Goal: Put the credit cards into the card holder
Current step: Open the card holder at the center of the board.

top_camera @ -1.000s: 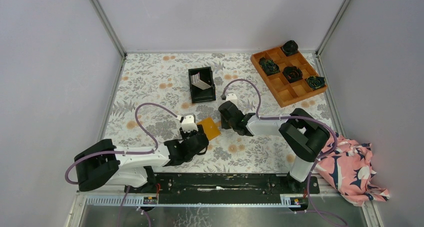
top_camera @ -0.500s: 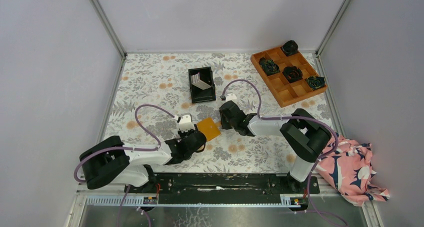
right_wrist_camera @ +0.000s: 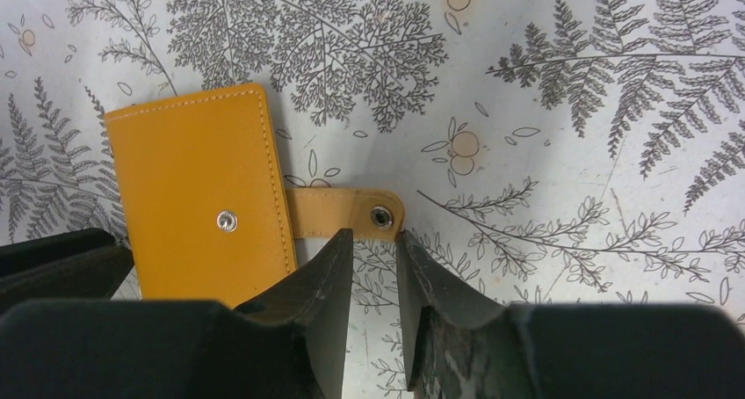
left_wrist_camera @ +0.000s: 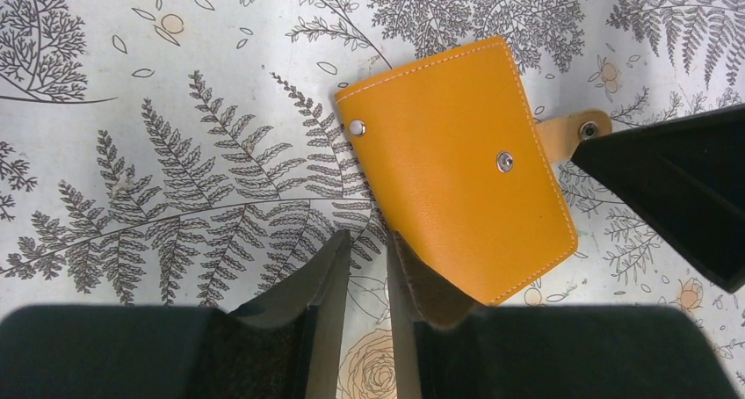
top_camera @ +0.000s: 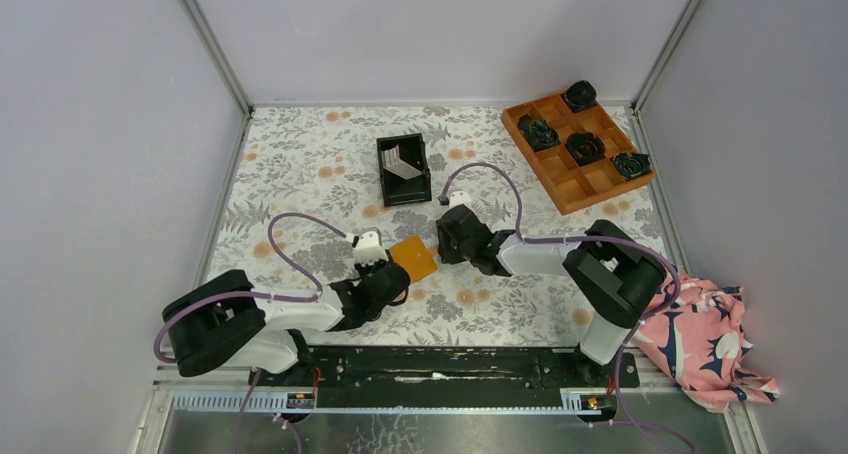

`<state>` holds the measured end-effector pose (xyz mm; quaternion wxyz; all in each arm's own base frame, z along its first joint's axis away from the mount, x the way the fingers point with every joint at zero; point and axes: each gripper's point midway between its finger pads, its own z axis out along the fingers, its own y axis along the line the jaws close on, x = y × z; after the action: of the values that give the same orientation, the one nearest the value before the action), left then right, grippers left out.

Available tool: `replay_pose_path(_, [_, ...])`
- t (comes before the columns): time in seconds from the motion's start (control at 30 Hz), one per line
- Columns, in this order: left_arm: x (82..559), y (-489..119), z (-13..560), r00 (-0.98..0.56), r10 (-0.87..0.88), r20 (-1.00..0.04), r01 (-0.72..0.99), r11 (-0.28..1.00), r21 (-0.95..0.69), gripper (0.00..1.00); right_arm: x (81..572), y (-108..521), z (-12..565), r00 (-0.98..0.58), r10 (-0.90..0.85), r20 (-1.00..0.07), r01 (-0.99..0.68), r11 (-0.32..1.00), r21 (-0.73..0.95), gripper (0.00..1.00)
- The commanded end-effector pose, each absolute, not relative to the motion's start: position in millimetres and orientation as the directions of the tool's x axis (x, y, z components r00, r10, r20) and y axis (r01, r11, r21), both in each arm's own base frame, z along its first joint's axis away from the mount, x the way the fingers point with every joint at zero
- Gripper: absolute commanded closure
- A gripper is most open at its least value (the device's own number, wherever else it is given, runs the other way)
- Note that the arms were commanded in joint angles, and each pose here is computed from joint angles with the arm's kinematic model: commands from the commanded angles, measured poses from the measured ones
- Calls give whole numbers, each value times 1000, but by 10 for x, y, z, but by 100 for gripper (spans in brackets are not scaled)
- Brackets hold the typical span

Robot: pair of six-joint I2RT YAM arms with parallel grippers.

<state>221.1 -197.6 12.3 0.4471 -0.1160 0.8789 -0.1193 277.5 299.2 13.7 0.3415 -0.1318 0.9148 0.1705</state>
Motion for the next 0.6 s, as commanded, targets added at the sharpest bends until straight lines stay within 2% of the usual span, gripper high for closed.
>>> replay_pose_path(0.0, [2260, -1994, 130, -545, -365, -755, -112, 924, -366, 72, 2439, 2937, -10, -775, -201, -599, -390, 898, 202, 68])
replay_pose_path(0.57, [2257, -1986, 136, -535, -376, -757, -95, 917, -388, 73, 2327, 3076, 91, -761, -178, -624, -400, 885, 236, 65])
